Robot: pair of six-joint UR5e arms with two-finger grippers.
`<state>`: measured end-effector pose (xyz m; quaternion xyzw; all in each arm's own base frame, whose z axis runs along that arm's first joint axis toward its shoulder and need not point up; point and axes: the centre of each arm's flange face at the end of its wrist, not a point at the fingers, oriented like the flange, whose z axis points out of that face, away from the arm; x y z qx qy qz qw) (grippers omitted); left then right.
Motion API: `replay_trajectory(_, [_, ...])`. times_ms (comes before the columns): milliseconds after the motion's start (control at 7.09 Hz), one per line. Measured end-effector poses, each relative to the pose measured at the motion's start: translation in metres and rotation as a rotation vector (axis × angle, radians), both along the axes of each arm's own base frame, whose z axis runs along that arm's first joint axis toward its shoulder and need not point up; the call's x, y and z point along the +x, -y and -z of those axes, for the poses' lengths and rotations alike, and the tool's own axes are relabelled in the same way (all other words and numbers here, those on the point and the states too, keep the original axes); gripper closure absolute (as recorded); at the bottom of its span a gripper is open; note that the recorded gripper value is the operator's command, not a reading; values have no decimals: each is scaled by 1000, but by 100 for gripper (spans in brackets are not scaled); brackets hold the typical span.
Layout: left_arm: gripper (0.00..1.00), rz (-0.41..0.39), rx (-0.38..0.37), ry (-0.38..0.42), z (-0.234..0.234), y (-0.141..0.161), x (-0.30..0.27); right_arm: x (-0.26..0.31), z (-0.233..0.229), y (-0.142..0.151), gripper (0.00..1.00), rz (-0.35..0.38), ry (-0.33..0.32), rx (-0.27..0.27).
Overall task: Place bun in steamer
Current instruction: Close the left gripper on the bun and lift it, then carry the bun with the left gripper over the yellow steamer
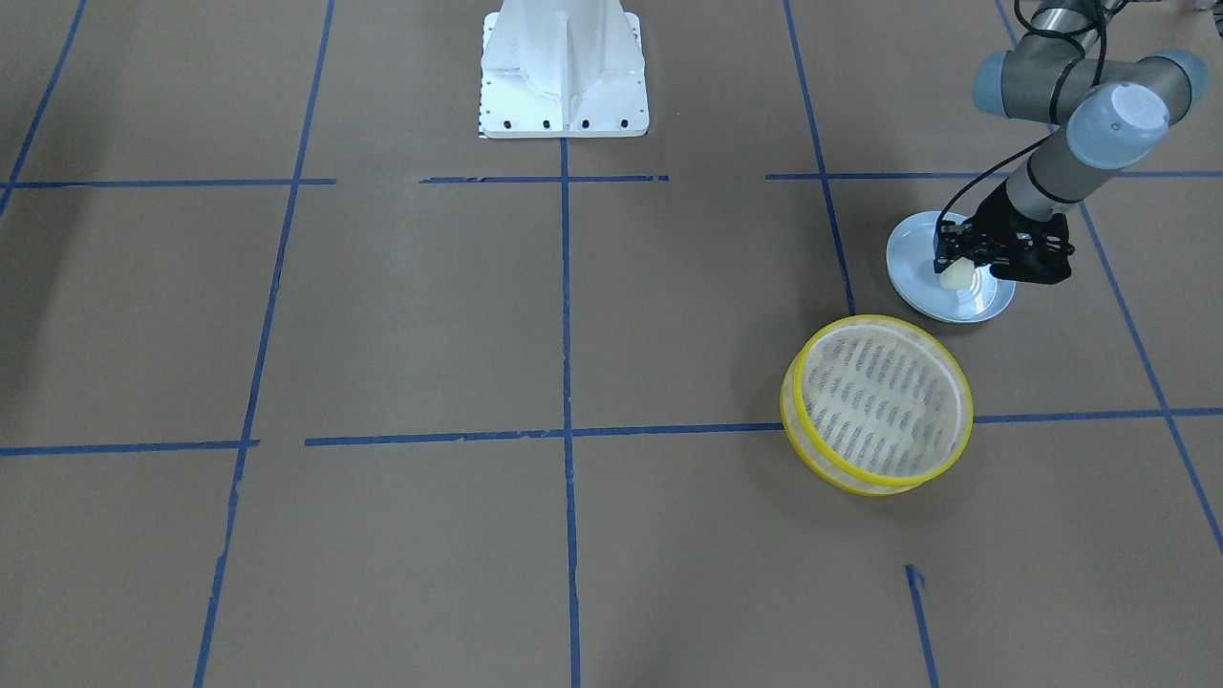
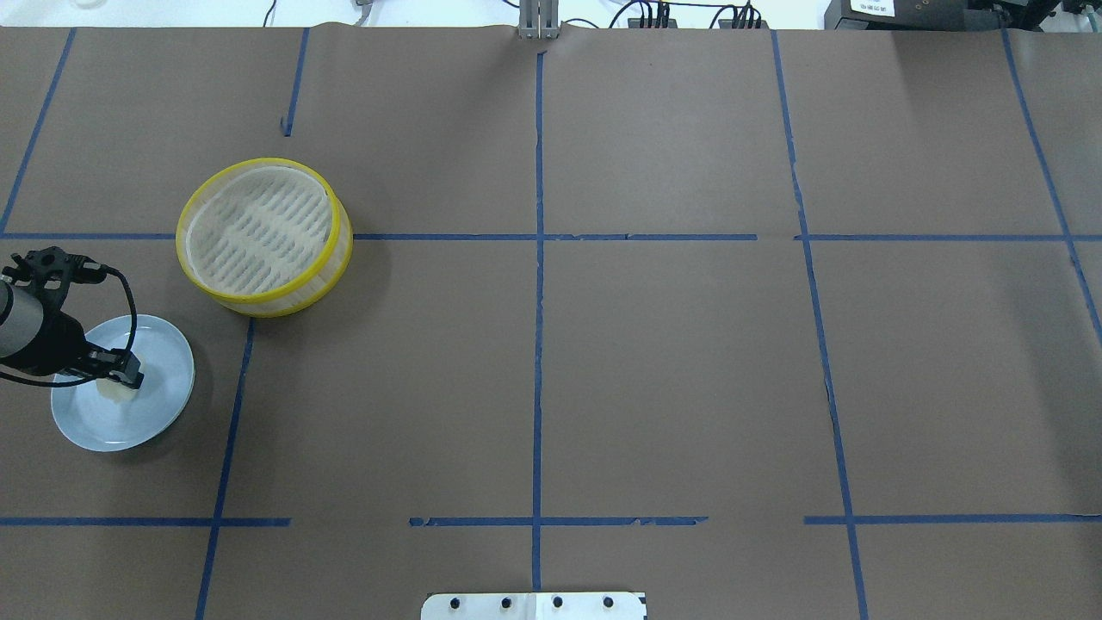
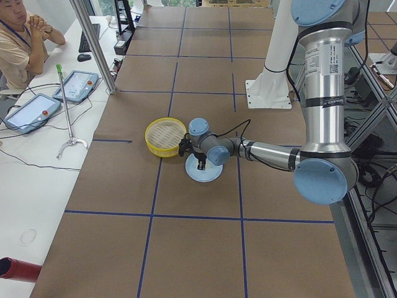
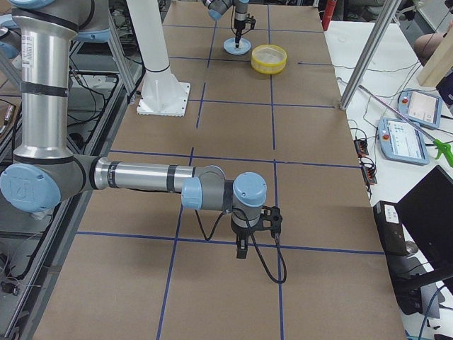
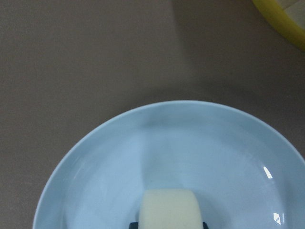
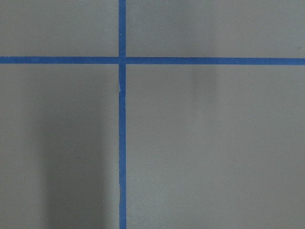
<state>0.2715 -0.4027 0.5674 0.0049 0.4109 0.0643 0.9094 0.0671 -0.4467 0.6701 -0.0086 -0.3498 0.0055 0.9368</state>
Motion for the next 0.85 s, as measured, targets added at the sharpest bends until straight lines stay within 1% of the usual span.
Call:
replay_trajectory(282, [62, 23, 38, -41, 37, 1, -13, 0, 0, 0, 0, 0, 0, 0])
replay_trajectory(423, [62, 53, 49, -54, 59, 9, -25, 0, 0, 0, 0, 0, 0, 0])
replay_trajectory(564, [62, 82, 50, -56, 82, 25, -31, 0, 0, 0, 0, 0, 0, 0])
replay_trajectory(705, [62, 98, 48, -54, 110, 47, -25, 0, 0, 0, 0, 0, 0, 0])
replay_trajectory(846, [62, 104, 42, -48, 140, 75, -8, 0, 0, 0, 0, 0, 0, 0])
